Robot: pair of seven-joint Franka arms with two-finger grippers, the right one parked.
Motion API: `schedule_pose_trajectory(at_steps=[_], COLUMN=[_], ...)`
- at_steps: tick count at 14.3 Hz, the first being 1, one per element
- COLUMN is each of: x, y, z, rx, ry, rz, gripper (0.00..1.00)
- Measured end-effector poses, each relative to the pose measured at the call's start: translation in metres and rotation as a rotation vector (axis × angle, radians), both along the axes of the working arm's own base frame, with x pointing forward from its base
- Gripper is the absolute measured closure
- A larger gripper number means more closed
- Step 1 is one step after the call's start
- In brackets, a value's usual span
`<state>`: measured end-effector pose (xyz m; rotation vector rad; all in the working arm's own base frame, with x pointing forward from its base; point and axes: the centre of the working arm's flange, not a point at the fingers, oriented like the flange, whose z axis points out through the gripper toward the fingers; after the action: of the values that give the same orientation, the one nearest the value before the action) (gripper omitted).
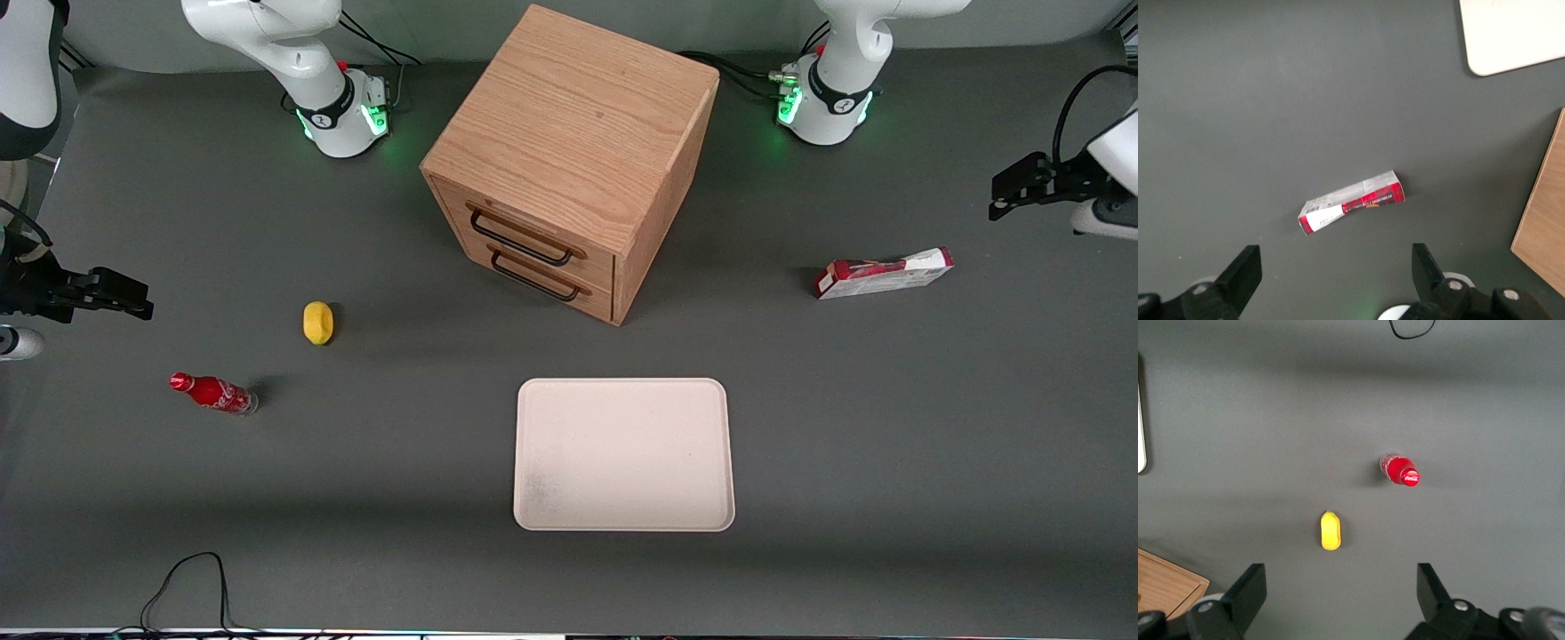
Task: Place red cookie box on tray
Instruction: 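Move the left gripper toward the red tartan shortbread box, then lower the open left gripper over the box's end and close it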
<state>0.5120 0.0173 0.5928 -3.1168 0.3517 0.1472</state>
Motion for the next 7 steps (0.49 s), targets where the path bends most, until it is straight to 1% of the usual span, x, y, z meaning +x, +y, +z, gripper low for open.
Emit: schedule_pose_trajectory(at_steps=[2,4,5,7], x=[-0.001,-0.003,-0.003,-0.001], y=[0.002,0.006,0.009,0.015], z=[-0.016,-0.032,-0.040,-0.060], rx=[0.000,-0.010,-0.019,-0.039], ry=[0.059,0.093,0.097,0.087], rz=[-0.006,-0.067,-0.123,-0.274], gripper=[0.00,0.00,0.00,0.00])
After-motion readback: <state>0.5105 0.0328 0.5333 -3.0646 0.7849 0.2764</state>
